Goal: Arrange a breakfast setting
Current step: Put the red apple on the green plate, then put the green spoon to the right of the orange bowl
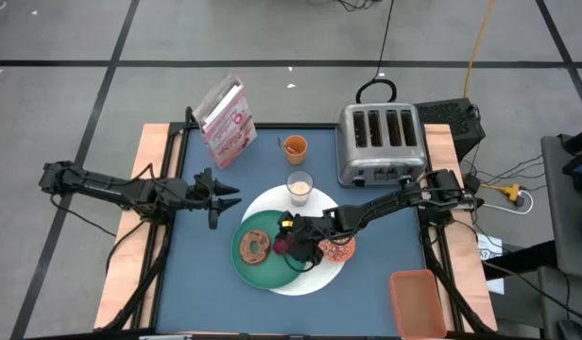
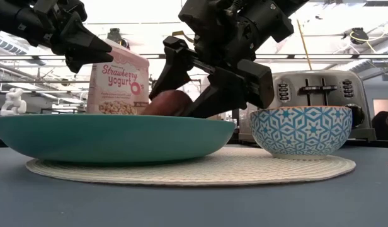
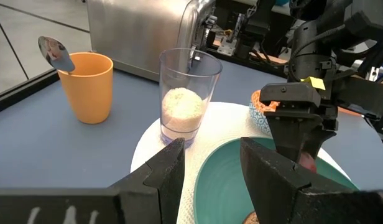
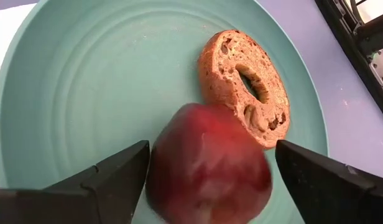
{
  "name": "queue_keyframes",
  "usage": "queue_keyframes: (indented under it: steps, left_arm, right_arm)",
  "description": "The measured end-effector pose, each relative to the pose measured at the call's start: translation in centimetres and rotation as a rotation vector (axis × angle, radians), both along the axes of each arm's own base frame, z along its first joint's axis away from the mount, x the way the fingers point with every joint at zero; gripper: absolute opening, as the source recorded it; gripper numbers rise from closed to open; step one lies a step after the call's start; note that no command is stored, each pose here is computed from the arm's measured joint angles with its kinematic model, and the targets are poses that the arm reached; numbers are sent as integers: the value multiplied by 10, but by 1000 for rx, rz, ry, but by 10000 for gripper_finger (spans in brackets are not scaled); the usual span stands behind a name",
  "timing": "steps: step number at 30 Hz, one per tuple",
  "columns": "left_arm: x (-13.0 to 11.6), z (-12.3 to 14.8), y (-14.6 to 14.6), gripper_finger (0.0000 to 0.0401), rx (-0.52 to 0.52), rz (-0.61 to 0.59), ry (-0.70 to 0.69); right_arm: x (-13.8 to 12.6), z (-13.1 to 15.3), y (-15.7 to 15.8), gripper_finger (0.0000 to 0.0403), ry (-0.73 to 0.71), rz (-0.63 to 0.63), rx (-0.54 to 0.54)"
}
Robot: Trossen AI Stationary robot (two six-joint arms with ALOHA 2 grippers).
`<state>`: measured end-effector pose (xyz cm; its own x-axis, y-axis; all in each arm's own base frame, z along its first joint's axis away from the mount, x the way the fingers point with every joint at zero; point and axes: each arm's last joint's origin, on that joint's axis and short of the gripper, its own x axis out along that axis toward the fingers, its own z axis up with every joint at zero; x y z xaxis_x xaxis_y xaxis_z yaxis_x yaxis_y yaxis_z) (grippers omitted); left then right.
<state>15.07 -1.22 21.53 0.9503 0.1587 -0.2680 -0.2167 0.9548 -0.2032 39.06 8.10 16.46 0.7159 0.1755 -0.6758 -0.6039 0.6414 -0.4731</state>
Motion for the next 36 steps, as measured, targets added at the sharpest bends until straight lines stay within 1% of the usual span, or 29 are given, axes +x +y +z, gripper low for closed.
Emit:
queue_keyframes:
  steps: [3,12,16,20,24,29,31,36]
  left_arm:
    - [0,0,0,159,0,0,0]
    - [0,0,0,159,0,0,0]
    - [0,0,0,159,0,0,0]
    - [0,0,0,159,0,0,0]
    - [0,0,0,159,0,0,1]
    - [0,0,0,159,0,0,1]
    - [0,0,0,159,0,0,0]
    - [0,0,0,159,1,0,4]
  right_arm:
    - [0,0,0,349,-1,0,0]
    - [1,1,0,350,-15,0,3]
    - [0,8,3,350,-39,6,8]
    - [-4,30,3,350,-108,8,22]
    - [-11,60,-1,350,-197,-8,43]
    - [-21,104,-16,350,-363,-147,82]
    - [-26,119,-23,350,-415,-185,105]
    - [-40,150,-46,350,-501,-274,184]
